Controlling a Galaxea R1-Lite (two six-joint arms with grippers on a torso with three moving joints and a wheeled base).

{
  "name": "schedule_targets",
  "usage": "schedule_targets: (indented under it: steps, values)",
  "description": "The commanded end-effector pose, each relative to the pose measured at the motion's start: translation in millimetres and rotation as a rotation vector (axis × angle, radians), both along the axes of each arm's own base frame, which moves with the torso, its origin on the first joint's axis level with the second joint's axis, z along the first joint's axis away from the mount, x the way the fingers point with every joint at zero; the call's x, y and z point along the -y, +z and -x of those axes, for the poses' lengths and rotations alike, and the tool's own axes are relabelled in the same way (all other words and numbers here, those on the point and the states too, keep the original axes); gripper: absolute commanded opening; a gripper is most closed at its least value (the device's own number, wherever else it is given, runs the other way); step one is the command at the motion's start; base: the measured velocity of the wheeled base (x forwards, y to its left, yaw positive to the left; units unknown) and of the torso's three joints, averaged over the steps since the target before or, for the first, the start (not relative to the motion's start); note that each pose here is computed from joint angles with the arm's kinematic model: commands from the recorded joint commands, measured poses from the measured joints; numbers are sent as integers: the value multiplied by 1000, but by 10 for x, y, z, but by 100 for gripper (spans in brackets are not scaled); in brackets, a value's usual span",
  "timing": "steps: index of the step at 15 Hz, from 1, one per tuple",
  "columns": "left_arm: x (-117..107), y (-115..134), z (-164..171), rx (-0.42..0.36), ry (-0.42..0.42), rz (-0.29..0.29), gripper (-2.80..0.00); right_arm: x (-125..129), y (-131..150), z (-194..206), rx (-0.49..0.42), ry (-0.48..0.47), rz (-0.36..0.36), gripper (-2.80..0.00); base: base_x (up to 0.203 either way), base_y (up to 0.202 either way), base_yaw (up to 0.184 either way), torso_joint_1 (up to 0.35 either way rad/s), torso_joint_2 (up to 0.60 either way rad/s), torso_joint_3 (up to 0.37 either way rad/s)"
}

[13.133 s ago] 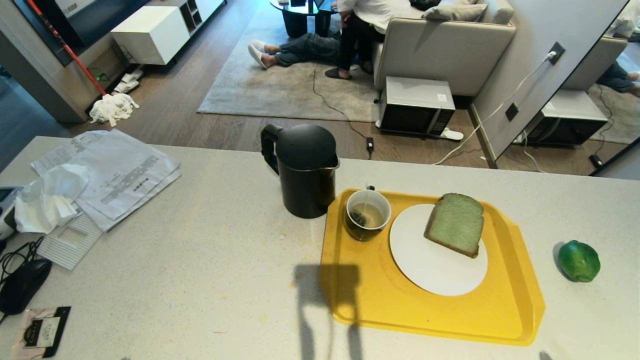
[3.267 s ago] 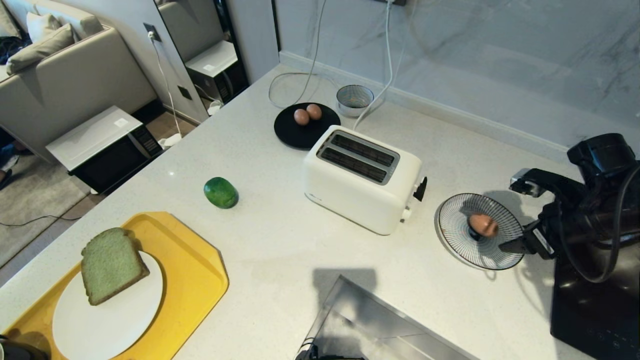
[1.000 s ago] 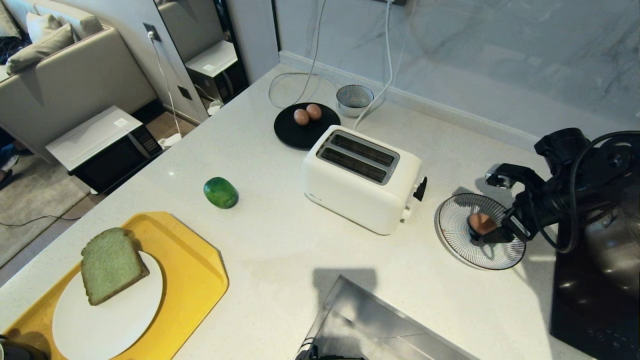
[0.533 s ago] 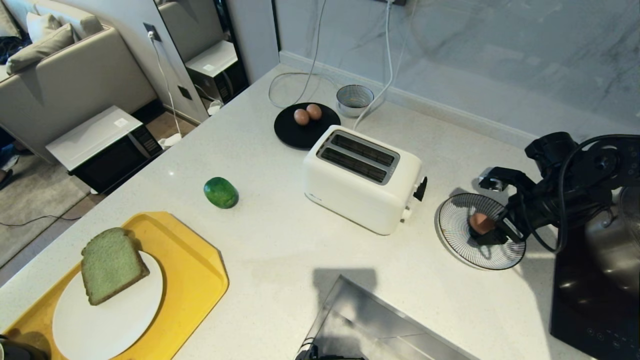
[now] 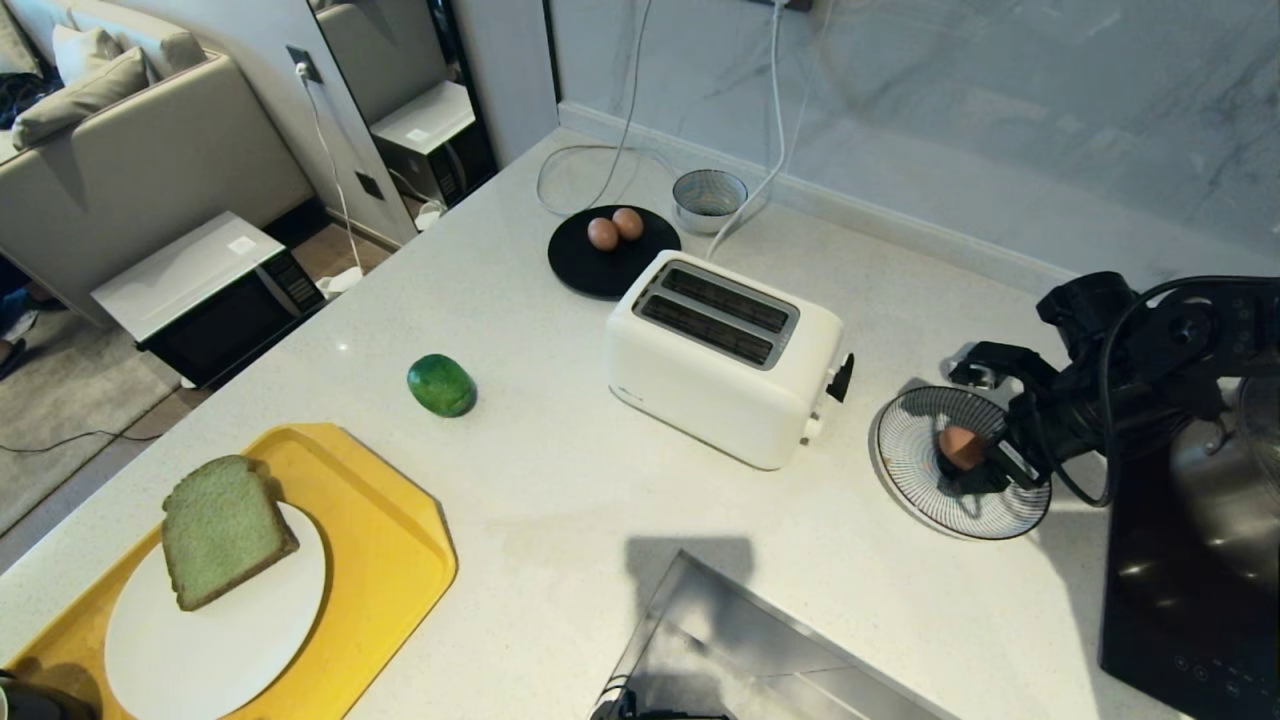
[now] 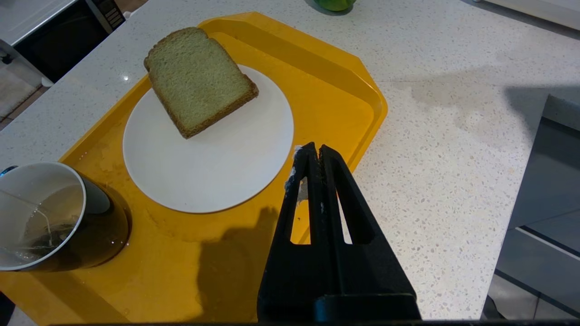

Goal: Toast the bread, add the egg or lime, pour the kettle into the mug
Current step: Pick up the egg

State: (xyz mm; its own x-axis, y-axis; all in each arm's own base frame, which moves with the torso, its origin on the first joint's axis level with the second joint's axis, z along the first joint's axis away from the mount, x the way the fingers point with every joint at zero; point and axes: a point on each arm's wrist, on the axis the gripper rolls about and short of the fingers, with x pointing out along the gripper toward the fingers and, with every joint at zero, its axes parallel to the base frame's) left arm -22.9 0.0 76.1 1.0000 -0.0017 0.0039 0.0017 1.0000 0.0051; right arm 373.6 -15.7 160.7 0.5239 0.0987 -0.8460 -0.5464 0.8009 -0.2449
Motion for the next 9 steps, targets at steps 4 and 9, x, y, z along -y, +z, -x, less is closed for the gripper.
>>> schedule_targets:
  steps: [4, 9]
  values:
    - [0, -1, -2, -2, 0, 1, -280, -61, -23, -83, 4, 12, 3, 0, 0, 0, 0, 0, 0, 0]
    - [0, -3, -2, -2, 0, 0, -280, -68, -43, -159, 7, -14, 29, 0, 0, 0, 0, 0, 0, 0]
